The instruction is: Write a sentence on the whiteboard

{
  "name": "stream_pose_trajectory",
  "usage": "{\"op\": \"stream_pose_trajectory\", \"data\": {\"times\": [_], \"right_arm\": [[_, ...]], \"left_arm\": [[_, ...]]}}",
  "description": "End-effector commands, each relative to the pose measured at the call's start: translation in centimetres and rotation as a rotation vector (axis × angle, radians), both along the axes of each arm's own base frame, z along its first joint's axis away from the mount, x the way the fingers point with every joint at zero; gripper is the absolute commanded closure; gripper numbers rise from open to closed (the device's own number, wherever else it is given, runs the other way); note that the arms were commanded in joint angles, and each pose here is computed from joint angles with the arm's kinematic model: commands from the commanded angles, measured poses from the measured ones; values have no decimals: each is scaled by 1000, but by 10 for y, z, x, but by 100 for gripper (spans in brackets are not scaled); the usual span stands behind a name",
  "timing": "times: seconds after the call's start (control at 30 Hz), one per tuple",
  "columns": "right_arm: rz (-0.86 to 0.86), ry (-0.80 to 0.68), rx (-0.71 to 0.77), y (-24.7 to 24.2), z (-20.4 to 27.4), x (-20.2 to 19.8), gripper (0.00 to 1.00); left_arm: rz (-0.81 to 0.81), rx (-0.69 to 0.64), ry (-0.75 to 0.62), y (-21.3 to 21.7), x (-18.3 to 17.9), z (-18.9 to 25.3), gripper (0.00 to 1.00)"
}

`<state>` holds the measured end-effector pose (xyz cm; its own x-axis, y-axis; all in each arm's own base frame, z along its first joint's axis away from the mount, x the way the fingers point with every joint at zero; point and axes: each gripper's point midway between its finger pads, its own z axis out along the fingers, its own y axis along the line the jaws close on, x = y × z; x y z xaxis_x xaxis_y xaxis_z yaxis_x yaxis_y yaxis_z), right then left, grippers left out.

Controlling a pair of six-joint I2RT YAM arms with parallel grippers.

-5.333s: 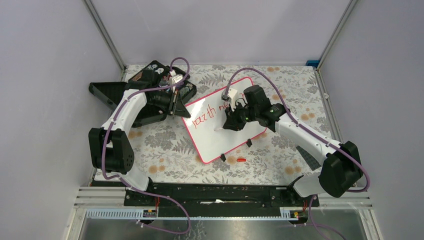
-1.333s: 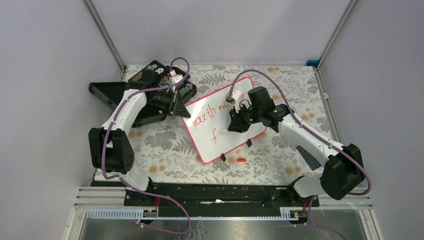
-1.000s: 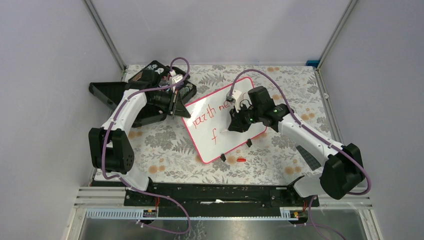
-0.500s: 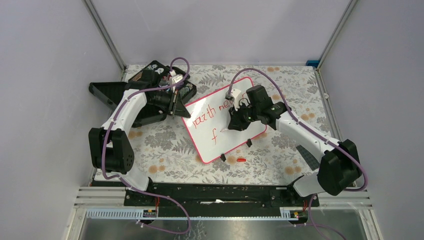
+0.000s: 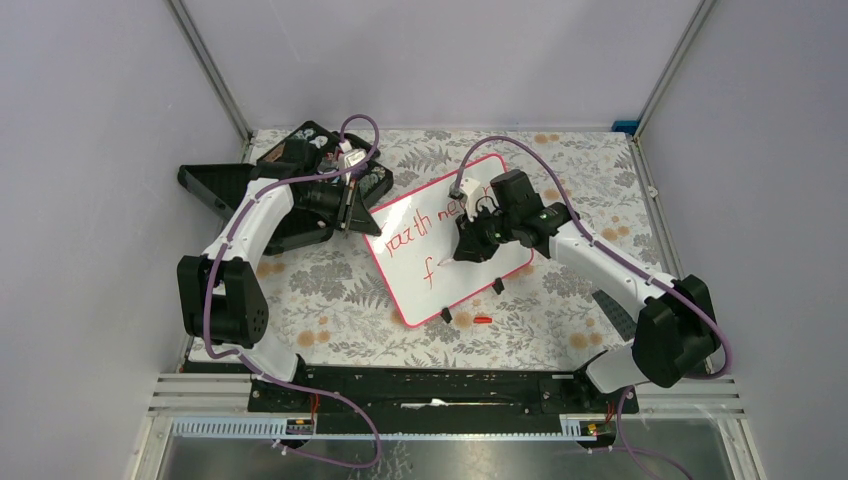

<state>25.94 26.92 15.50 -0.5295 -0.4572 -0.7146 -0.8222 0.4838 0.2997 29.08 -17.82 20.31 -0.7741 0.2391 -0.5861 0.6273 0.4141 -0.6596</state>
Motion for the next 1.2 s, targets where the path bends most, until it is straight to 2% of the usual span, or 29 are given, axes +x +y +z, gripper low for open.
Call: {"op": "stream_pose_trajectory", "data": {"times": [0.0,0.5,1.17], "right_arm": [[16,-52,28,11,11,8,100],[33,-31,-5,1,-5,-7,100],[-25,-100,6,-9,23,21,100]], "left_arm": [[-5,57,-78,4,10,-8,100],[-4,61,-77,4,11,-9,100],[-3,57,-78,4,11,-7,100]]}}
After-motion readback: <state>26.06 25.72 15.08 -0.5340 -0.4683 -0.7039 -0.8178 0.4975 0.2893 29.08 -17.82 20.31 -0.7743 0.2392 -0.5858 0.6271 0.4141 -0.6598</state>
